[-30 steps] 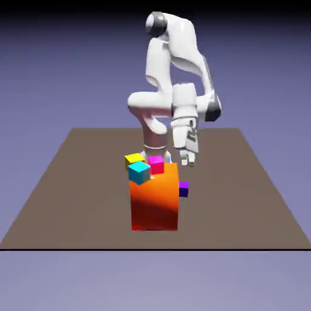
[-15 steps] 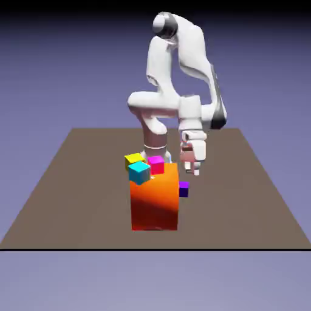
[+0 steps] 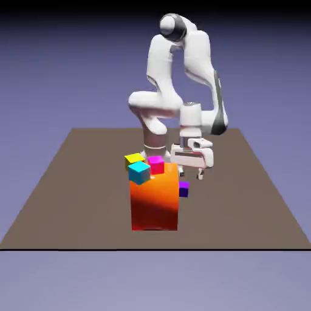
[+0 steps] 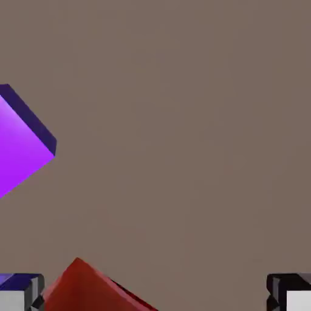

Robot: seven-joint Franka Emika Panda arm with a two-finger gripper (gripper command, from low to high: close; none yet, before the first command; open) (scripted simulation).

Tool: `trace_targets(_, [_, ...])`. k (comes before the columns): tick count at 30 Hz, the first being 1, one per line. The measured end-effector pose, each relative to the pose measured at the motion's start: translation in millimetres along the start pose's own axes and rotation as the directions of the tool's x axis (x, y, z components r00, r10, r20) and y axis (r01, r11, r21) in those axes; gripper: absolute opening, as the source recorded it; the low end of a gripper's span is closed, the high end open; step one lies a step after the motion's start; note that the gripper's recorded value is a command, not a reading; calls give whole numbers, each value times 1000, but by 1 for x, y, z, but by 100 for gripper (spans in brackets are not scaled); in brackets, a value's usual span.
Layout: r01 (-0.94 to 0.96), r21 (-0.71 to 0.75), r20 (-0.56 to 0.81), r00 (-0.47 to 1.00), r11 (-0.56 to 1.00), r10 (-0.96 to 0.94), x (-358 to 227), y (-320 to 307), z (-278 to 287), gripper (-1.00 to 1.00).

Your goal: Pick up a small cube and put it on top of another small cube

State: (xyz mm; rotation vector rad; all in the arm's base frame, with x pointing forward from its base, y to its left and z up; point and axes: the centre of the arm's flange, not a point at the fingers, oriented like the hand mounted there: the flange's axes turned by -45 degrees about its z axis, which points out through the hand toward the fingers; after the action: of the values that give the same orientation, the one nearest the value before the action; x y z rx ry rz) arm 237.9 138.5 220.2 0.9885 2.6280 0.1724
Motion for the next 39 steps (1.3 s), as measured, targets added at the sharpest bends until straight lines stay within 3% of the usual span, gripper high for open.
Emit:
trace_targets(15, [520, 60, -76, 854, 852, -515, 45, -54, 10, 0])
trace_targets(32, [521, 58, -74, 853, 852, -516, 52, -62, 76, 0])
trace_targets(33, [521, 60, -76, 853, 852, -516, 52, -63, 79, -100])
trace_targets(39, [517, 47, -59, 855, 855, -515, 51, -52, 51, -100])
